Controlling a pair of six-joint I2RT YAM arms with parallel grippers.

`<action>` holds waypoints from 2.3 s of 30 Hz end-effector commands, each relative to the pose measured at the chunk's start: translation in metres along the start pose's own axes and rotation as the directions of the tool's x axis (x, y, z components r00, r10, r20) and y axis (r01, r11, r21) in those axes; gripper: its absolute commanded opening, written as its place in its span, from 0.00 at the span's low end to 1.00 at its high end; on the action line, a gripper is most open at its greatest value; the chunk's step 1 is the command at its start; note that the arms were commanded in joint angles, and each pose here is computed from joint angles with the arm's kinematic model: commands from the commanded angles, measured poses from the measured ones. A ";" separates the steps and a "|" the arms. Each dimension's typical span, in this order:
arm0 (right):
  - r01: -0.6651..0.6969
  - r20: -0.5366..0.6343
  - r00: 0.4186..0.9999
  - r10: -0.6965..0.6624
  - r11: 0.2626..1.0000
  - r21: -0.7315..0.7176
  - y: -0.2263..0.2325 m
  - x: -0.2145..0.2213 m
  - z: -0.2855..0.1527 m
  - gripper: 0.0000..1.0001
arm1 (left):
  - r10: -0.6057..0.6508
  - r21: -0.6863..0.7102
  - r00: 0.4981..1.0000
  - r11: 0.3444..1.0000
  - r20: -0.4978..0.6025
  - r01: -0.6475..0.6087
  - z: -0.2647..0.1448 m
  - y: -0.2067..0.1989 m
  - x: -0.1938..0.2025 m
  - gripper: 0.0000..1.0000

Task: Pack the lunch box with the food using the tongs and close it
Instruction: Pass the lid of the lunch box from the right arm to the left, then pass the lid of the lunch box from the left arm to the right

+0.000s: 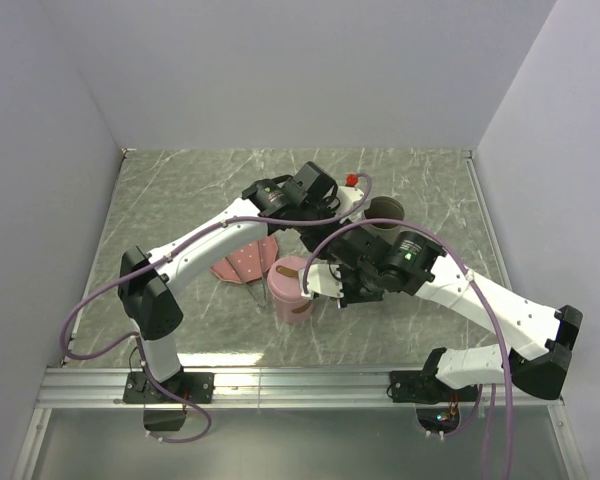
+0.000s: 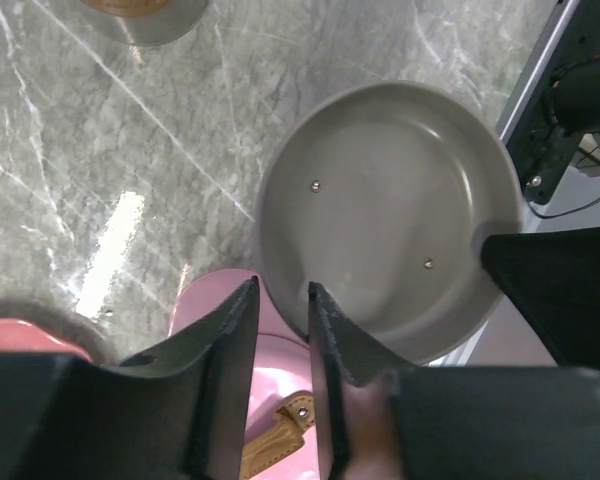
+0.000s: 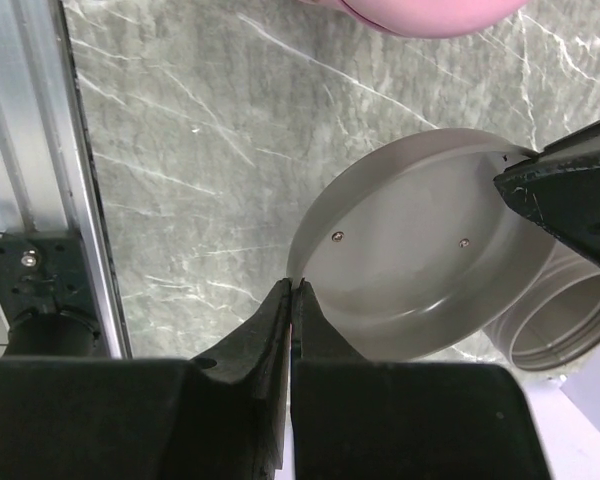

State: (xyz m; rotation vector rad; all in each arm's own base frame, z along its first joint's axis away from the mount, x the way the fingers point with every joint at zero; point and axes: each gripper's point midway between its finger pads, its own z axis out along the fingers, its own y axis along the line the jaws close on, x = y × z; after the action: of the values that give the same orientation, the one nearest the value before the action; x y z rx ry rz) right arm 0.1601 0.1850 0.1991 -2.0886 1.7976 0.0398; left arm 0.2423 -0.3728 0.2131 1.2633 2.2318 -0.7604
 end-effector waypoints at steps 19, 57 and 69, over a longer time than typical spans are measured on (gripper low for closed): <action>-0.023 0.000 1.000 0.023 0.988 0.154 -0.032 -0.012 -0.010 0.00 | -0.010 -0.033 0.997 0.999 -0.083 0.007 0.025 0.000 0.016 0.00; -0.535 0.663 0.748 0.036 0.623 0.570 -0.135 -0.041 -0.204 0.79 | -0.224 0.337 0.952 0.930 0.209 0.145 -0.047 0.010 -0.045 0.00; -0.797 0.841 0.357 0.406 0.602 0.047 -0.179 -0.024 -0.187 0.81 | -0.378 0.520 0.635 0.853 0.674 -0.044 -0.189 0.035 -0.096 0.00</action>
State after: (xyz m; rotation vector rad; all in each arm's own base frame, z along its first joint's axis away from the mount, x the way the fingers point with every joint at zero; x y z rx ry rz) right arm 0.2907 0.1382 0.4232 -0.7172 1.6122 0.2281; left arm 0.3224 -0.3010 0.3244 0.5811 1.8113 -1.5667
